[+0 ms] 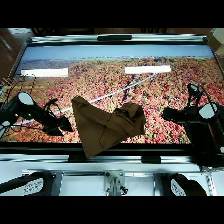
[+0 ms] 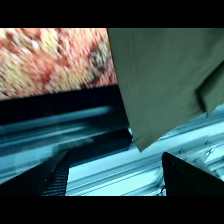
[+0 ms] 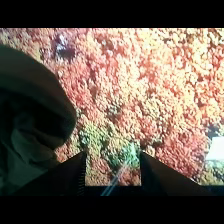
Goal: Fold the shirts.
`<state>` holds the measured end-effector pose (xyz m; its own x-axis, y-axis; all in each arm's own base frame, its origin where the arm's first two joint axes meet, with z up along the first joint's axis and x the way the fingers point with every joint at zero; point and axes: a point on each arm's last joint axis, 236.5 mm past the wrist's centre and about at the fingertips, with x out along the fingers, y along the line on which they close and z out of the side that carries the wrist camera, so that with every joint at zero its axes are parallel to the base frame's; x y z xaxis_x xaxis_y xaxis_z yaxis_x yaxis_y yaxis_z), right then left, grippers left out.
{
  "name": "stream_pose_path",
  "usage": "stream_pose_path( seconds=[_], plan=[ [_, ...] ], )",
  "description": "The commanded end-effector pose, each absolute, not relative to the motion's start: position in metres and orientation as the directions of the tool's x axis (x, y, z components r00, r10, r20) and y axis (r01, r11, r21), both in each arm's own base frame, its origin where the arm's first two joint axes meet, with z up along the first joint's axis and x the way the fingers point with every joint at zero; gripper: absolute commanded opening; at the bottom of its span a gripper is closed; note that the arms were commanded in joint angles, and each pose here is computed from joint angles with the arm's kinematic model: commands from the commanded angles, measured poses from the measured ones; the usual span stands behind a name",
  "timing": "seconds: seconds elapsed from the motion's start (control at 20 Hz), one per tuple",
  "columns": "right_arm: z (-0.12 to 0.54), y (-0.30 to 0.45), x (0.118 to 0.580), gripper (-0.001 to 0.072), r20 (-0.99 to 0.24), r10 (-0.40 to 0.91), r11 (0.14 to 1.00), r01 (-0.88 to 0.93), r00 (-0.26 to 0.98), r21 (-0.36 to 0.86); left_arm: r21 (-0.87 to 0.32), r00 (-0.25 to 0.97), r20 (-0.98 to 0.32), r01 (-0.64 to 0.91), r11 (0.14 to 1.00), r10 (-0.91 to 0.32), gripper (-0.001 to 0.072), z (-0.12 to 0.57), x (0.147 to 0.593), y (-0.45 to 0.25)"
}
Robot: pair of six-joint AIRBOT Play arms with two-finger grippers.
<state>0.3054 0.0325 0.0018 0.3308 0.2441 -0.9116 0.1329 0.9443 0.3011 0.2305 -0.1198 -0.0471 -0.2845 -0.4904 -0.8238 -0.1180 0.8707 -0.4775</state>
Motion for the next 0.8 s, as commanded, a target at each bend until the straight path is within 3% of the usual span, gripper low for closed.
stream_pose_path(
  seconds=[0.0,0.25,0.4,0.5,0.55,0.6,0.65,0.75],
  plan=[
    [0.002,0.042,0.281,0.0455,-0.919,0.317,0.934,0.092,0.235,0.346,-0.483,-0.349,-0.802,-0.098,0.870,-0.485,0.0676,-0.080,0.191,-0.149],
    [0.007,0.048,0.292,0.0455,-0.897,0.342,0.922,0.084,0.279,0.378,-0.549,-0.283,-0.780,-0.117,0.827,-0.558,0.0669,-0.087,0.194,-0.189],
    [0.000,0.052,0.287,0.0458,-0.903,0.362,0.916,0.092,0.232,0.391,-0.549,-0.273,-0.784,-0.114,0.828,-0.558,0.0669,-0.095,0.197,-0.198],
    [-0.006,0.063,0.281,0.0578,-0.892,0.414,0.898,0.078,0.182,0.433,-0.546,-0.275,-0.781,-0.138,0.827,-0.561,0.0667,-0.101,0.198,-0.200],
    [-0.007,0.070,0.281,0.0578,-0.880,0.446,0.884,0.075,0.166,0.462,-0.548,-0.263,-0.781,-0.148,0.823,-0.567,0.0659,-0.104,0.202,-0.201],
    [-0.007,0.078,0.282,0.0578,-0.863,0.481,0.865,0.076,0.156,0.496,-0.553,-0.240,-0.782,-0.158,0.818,-0.576,0.0575,-0.105,0.208,-0.204],
    [-0.007,0.085,0.284,0.0578,-0.846,0.511,0.847,0.077,0.152,0.526,-0.560,-0.212,-0.783,-0.167,0.811,-0.584,0.0413,-0.105,0.214,-0.206],
    [-0.009,0.095,0.289,0.0578,-0.816,0.560,0.814,0.085,0.146,0.574,-0.574,-0.163,-0.782,-0.185,0.798,-0.601,0.0297,-0.105,0.226,-0.210]
  ],
)
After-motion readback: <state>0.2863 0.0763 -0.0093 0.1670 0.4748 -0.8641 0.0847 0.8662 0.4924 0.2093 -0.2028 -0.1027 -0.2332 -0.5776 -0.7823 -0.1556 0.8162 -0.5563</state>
